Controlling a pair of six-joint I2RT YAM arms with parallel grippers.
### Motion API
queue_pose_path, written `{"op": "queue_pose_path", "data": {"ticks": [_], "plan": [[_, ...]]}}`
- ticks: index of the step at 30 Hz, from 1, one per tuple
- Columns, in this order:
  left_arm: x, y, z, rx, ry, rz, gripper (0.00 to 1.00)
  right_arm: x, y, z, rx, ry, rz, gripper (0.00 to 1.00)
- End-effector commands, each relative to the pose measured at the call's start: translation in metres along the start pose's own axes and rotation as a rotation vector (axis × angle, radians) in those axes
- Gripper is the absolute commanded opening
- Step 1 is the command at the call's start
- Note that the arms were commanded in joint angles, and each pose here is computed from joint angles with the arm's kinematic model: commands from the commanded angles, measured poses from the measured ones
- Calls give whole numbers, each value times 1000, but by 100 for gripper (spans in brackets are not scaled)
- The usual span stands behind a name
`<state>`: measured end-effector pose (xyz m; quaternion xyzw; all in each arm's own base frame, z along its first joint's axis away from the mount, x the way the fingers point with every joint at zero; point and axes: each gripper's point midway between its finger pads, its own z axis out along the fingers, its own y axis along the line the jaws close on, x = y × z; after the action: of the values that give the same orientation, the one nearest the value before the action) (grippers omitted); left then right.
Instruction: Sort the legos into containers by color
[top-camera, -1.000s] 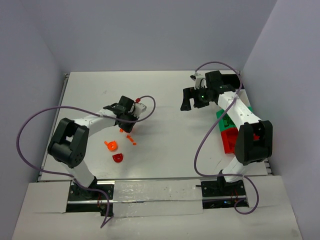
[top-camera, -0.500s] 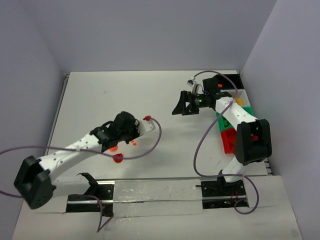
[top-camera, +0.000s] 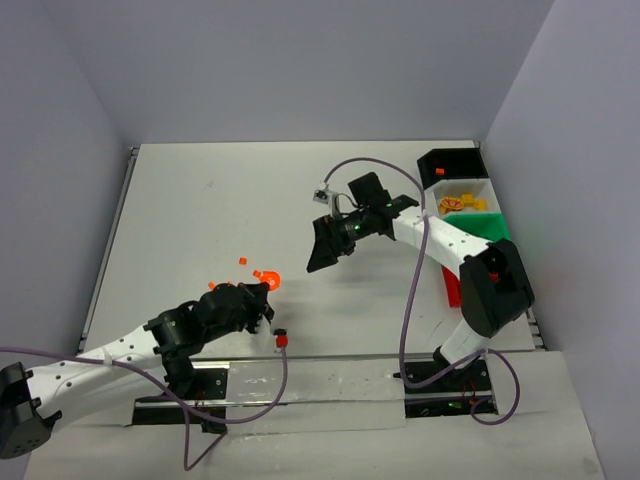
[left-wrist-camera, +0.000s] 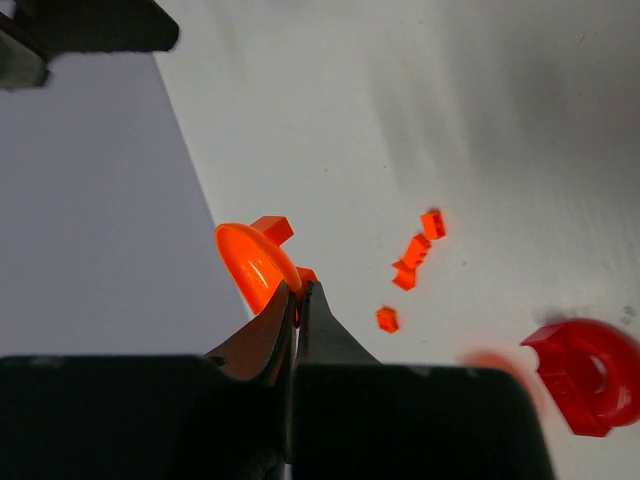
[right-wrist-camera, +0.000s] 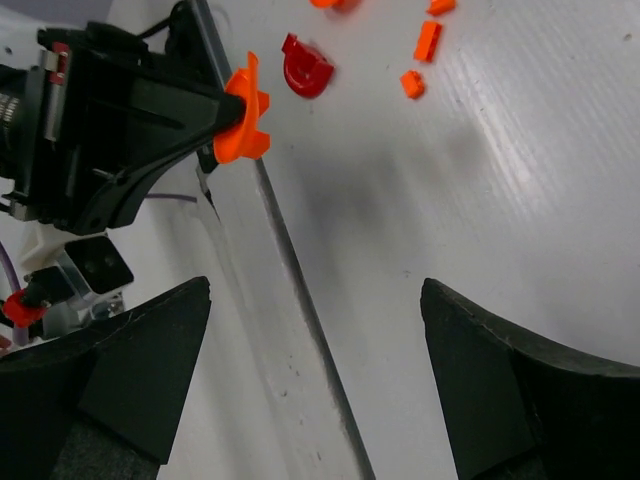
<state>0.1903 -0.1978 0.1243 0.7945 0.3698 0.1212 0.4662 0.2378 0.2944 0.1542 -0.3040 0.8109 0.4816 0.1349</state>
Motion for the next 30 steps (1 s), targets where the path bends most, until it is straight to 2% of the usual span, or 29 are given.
{"op": "queue_pose_path", "data": {"ticks": [1, 4, 14, 23, 30], "plan": [[-15, 24, -9, -68, -61, 248, 0, -4, 17, 12, 42, 35, -118, 90], [-20, 25, -12, -78, -84, 310, 0, -7, 24, 22, 61, 50, -152, 87], [-33, 22, -12, -61, -137, 373, 0, -18, 47, 38, 8, 71, -185, 80], [-36, 20, -9, -12, -140, 362, 0, -15, 45, 50, 44, 108, -181, 66], [-36, 21, -8, -11, -137, 358, 0, -1, 52, 63, 20, 167, -188, 59]]}}
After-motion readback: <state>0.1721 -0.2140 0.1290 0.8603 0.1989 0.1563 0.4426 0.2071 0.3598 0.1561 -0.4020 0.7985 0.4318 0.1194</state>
